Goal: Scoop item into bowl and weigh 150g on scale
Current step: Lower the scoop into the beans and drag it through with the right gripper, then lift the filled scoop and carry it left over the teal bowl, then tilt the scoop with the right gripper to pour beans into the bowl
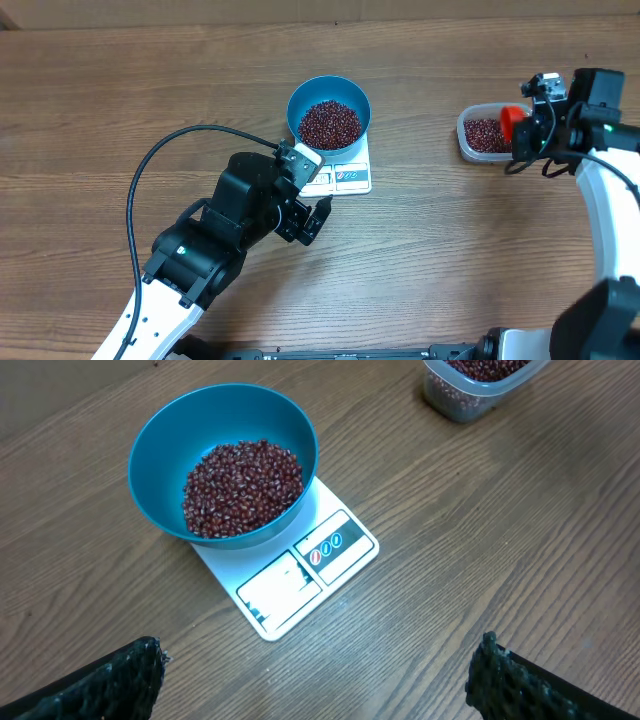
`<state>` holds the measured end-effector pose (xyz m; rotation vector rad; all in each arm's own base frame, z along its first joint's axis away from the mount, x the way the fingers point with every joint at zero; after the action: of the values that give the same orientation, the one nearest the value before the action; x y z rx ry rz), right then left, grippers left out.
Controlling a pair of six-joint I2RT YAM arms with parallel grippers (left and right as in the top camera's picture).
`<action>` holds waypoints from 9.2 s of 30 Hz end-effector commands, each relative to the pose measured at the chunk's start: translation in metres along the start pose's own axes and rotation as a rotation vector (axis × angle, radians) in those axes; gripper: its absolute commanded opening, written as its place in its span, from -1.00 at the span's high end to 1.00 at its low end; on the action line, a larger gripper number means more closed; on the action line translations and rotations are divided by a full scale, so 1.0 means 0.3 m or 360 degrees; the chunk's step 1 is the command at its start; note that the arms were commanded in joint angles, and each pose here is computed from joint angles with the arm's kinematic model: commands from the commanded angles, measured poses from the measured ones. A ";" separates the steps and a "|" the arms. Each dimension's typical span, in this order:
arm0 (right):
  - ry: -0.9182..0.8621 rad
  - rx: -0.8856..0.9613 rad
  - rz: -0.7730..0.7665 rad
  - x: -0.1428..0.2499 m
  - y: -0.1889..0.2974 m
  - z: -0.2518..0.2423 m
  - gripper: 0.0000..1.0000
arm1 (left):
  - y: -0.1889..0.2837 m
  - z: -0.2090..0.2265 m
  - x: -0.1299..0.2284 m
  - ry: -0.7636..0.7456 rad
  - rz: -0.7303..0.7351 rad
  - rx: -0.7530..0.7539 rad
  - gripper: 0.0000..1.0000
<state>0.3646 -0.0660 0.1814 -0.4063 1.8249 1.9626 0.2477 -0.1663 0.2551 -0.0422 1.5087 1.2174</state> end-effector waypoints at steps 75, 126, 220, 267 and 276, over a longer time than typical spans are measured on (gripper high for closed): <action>-0.0090 -0.0413 0.0207 0.060 -0.138 0.081 0.93 | -0.010 -0.002 0.011 -0.0025 0.0016 0.0015 -0.99; -0.0394 -0.1031 -0.0148 -0.137 0.181 0.147 0.93 | -0.010 -0.002 0.011 -0.0025 0.0016 0.0015 -0.99; 0.1105 -0.0939 -0.0424 -0.096 0.092 0.823 0.93 | -0.010 -0.002 0.011 -0.0025 0.0016 0.0015 -0.99; 0.1086 -0.0942 -0.0405 -0.091 0.091 0.822 0.93 | -0.010 -0.002 0.011 -0.0025 0.0016 0.0015 -0.99; 0.1088 -0.0941 -0.0412 -0.094 0.091 0.823 0.93 | -0.010 -0.002 0.011 -0.0025 0.0016 0.0015 -0.99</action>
<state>0.3885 0.1711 0.2285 -1.5344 1.3811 2.3382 0.2477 -0.1663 0.2551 -0.0422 1.5087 1.2174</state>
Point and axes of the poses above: each gripper's point midway between its finger pads, its own y axis back along the fingers, its own z axis along the line the jaws close on, x = y × z, the point moved 4 cm from there along y, back along the fingers, and after that the axes turned 13 degrees about -y, right-handed, at the moved point
